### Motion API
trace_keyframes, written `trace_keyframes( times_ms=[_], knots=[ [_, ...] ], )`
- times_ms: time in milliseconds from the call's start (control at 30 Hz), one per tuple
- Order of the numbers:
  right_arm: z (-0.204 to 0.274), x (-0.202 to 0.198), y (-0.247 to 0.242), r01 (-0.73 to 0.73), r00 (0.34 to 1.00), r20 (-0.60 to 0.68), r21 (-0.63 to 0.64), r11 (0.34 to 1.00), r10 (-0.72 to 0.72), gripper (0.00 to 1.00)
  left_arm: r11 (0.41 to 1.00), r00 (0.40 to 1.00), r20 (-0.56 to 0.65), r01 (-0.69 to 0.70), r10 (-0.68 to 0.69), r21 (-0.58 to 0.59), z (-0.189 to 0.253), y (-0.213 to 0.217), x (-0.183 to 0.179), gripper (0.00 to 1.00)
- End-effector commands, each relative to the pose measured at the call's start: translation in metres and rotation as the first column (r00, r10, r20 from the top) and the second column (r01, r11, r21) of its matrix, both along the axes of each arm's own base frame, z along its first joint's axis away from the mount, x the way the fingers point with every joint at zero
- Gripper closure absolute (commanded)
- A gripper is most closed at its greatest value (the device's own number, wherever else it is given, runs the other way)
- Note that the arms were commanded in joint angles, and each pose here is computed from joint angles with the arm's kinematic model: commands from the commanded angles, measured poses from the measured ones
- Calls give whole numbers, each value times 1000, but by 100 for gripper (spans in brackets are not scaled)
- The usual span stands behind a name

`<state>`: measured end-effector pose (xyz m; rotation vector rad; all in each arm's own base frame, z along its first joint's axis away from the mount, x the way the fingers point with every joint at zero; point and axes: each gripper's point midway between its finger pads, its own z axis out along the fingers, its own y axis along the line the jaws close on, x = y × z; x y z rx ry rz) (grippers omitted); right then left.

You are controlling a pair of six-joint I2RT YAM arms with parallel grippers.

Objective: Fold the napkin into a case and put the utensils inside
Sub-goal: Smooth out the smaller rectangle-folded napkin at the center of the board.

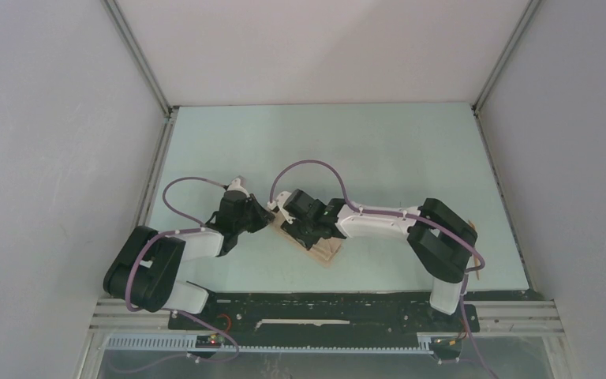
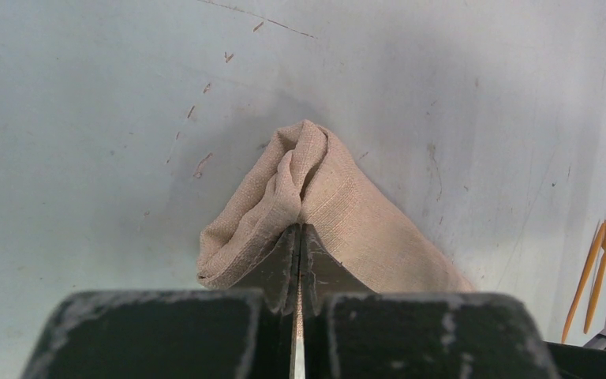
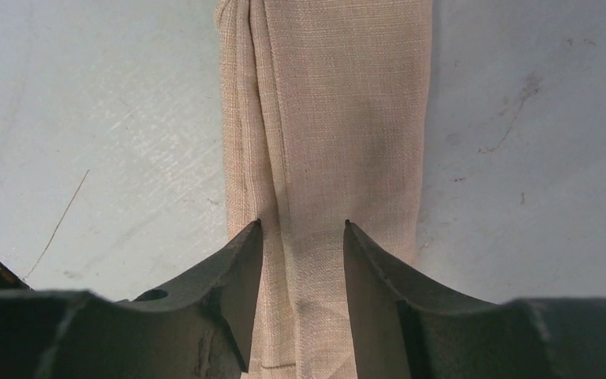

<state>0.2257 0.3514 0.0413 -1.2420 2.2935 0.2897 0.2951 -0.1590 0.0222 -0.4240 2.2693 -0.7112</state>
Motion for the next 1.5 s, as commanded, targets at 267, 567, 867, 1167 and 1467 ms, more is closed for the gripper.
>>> trace_keyframes(
  times_ms=[267,567,867,1167,1467],
  knots=[
    [-9,5,7,22,1000,15,-4,1000,-22,61,992,992,-126,5,11,123,-35,22,-25,100],
    [25,-7,10,40,999,-20,58,998,-39,100,992,992,-128,1,15,122,-36,22,-26,100],
    [10,-32,16,80,984,-162,63,995,-69,100,992,991,-132,-4,21,124,-38,23,-27,100],
    [-22,-40,19,111,978,-185,43,993,-101,96,989,993,-119,-3,21,147,-33,26,-26,100],
    [-21,-51,25,169,966,-218,126,978,-139,62,989,994,-107,-4,20,147,-29,26,-23,100]
  ],
)
